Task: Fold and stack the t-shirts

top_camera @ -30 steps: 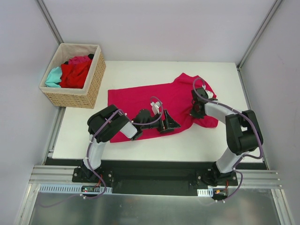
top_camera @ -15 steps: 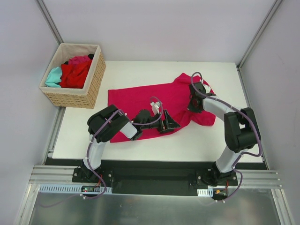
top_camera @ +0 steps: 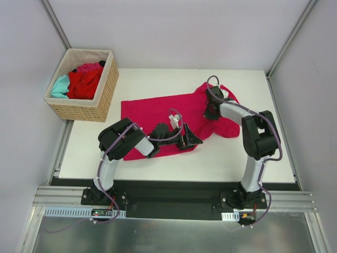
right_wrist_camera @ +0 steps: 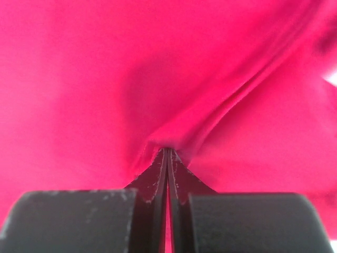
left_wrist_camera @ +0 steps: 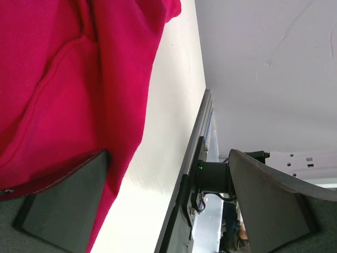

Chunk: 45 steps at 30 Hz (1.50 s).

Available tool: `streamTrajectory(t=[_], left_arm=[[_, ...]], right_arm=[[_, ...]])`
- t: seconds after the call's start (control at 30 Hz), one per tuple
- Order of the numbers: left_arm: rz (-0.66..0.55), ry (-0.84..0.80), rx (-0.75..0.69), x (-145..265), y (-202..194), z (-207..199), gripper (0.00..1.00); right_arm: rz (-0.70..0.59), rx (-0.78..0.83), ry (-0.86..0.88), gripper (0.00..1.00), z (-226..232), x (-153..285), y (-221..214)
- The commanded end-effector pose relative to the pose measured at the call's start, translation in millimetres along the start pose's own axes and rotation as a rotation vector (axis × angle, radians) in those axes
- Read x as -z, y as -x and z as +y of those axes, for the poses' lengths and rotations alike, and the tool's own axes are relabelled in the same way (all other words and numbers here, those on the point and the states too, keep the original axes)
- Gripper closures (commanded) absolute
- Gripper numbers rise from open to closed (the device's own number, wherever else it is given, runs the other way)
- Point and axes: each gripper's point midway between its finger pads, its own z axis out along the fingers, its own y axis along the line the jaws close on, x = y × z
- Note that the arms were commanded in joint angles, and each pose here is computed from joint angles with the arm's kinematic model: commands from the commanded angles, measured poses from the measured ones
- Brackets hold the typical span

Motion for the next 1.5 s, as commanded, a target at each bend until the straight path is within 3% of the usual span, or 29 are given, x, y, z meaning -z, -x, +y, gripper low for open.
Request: streamTrajectory(t=[0.0,0.2,0.4,0.43,0.47,0.5,0.57,0.63,0.7,0.77,0.8,0.83,0.97,1.07,1.17,1.3,1.47], left_arm=[[0.057,0.071,0.016,8.3,-16.7,28.6,0.03],[0.057,0.069,0.006,9.4,-16.2,25.9,0.03],[0.063,0.064,-0.005,10.7,-17.0,21.5,0.03],[0.063,0.064,-0.01,11.1,-17.0,21.2,0.03],[0.062,0.067,-0.017,11.9,-16.9,21.3,0.03],[0.061,0.076,-0.019,14.7,-17.7,20.9,0.03],[0.072,0.098,-0.042,17.5,-18.6,21.3,0.03],[0.075,0.15,-0.06,22.6,-15.1,16.4,0.03],[0.073,0.149,-0.139,23.7,-3.2,-9.0,0.03],[0.114,0.248,-0.15,32.3,-4.2,-6.9,0.01],[0.095,0.215,-0.198,28.6,11.9,-40.2,0.01],[0.135,0.304,-0.169,37.6,7.3,-34.4,0.01],[0.062,0.282,-0.327,49.9,44.2,-106.5,0.01],[0.005,0.347,-0.38,70.2,59.5,-124.5,0.01],[-0.034,0.389,-0.389,89.8,64.3,-124.8,0.01],[-0.152,0.531,-0.365,122.2,78.8,-98.4,0.01],[-0.215,0.602,-0.32,152.5,81.4,-75.1,0.01]], right_arm=[[-0.072,-0.038,0.125,0.99,45.8,-1.8,32.5],[-0.098,-0.01,0.174,0.99,66.5,10.4,44.7],[-0.145,0.045,0.113,0.97,32.0,44.2,34.4],[-0.173,0.067,0.075,0.9,20.5,49.2,34.3],[-0.191,0.07,0.069,0.64,13.2,59.5,35.8],[-0.212,0.074,0.069,0.55,3.4,74.5,34.8],[-0.231,0.099,0.038,0.22,-12.0,92.0,34.3],[-0.257,0.106,0.014,0.01,-30.3,114.4,33.2],[-0.285,0.098,-0.004,0.03,-43.7,128.3,33.4],[-0.311,0.051,-0.005,0.03,-61.1,140.8,33.2],[-0.313,0.035,0.0,0.04,-66.1,142.4,33.7],[-0.308,0.013,-0.001,0.03,-73.8,142.2,34.0],[-0.268,-0.031,-0.033,0.03,-96.6,130.8,21.5],[-0.22,-0.1,-0.004,0.03,-106.2,111.0,6.8],[-0.169,-0.135,0.023,0.03,-107.8,92.3,-2.5],[-0.134,-0.146,0.053,0.04,-102.2,77.0,-6.5],[-0.096,-0.178,0.072,0.04,-100.5,58.9,-7.3]])
